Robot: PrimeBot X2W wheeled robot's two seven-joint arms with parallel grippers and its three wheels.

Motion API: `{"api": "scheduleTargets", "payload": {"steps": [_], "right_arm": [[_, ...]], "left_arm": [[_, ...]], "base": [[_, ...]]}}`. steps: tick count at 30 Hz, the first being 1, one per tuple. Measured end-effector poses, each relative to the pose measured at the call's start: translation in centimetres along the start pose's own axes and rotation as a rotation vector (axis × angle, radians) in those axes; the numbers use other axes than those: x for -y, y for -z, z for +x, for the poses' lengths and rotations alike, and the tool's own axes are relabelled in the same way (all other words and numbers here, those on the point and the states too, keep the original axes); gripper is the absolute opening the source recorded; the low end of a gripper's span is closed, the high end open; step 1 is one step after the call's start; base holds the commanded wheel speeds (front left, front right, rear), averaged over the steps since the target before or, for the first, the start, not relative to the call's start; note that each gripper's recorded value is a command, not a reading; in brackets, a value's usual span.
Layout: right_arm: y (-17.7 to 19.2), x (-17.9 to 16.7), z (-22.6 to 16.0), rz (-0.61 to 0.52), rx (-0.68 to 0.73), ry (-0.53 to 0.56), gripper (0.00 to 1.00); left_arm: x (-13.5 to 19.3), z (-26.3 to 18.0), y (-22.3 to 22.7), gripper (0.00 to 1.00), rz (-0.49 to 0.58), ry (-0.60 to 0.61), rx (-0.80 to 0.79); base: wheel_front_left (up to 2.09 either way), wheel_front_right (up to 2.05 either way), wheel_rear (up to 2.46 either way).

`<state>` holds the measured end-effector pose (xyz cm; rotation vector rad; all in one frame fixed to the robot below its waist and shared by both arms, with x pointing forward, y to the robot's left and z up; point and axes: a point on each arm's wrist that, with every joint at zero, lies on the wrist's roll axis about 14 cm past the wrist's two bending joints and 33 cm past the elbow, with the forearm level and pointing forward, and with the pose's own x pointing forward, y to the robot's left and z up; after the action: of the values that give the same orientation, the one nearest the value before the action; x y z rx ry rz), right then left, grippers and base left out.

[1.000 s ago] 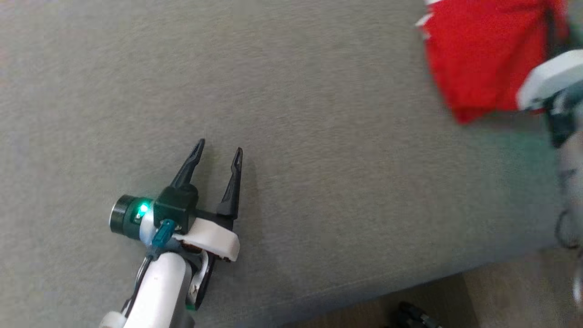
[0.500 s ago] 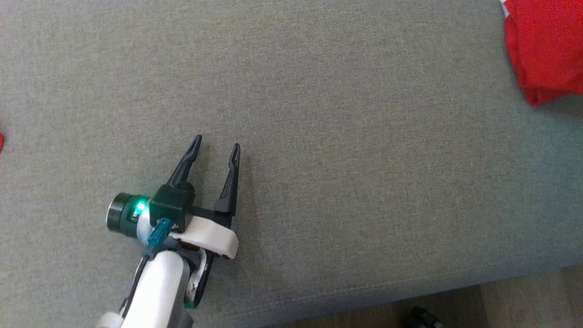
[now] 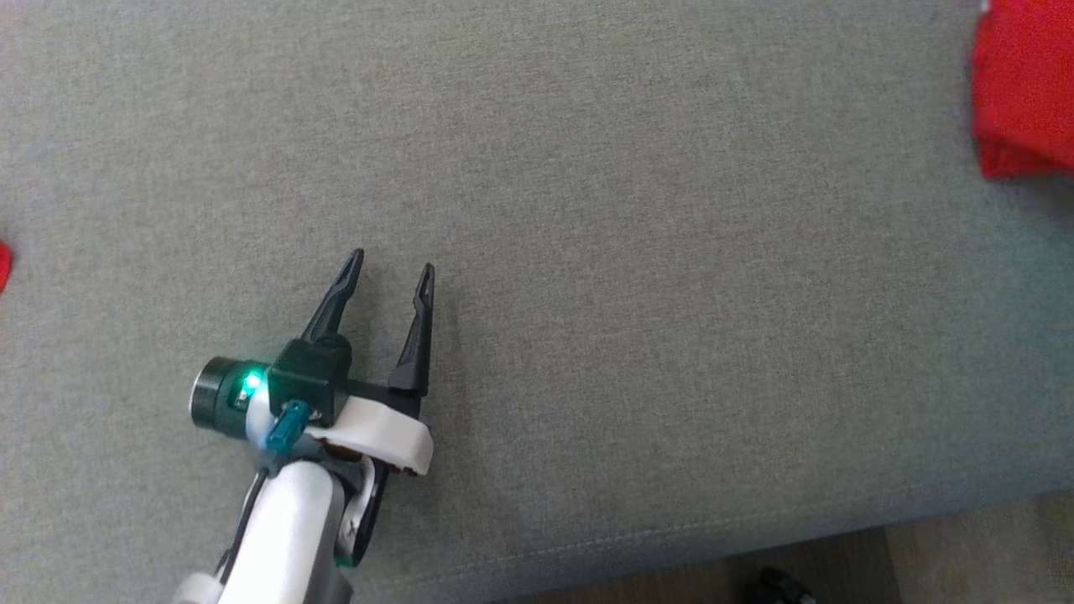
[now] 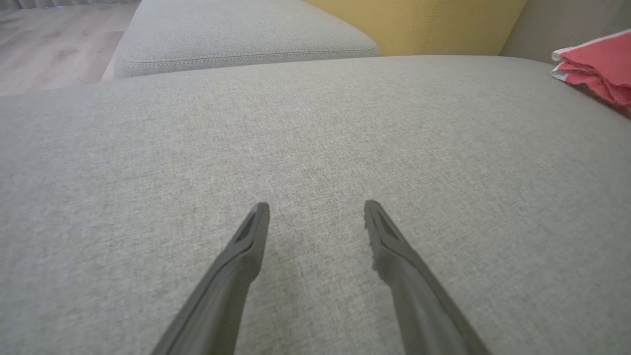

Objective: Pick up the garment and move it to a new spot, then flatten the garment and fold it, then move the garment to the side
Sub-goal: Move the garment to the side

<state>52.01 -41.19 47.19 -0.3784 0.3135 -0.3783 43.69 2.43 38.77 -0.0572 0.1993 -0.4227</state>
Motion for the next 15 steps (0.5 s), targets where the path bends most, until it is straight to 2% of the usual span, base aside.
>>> {"api": "scheduleTargets", "payload": {"steps": [6, 15], "right_arm": [[-2.3, -0.8, 0.0, 0.015, 0.082, 0.005, 1.00], [-10.2, -9.3, -2.7, 0.119, 0.319, -0.181, 1.00]], "left_arm": [[-0.4, -0.2, -0.4, 1.00, 0.006, -0.016, 0.007], [-2.8, -1.3, -2.5, 1.00, 0.025, -0.131, 0.052]], "base": [[0.00, 0.00, 0.00], [0.00, 0.00, 0.00]]}}
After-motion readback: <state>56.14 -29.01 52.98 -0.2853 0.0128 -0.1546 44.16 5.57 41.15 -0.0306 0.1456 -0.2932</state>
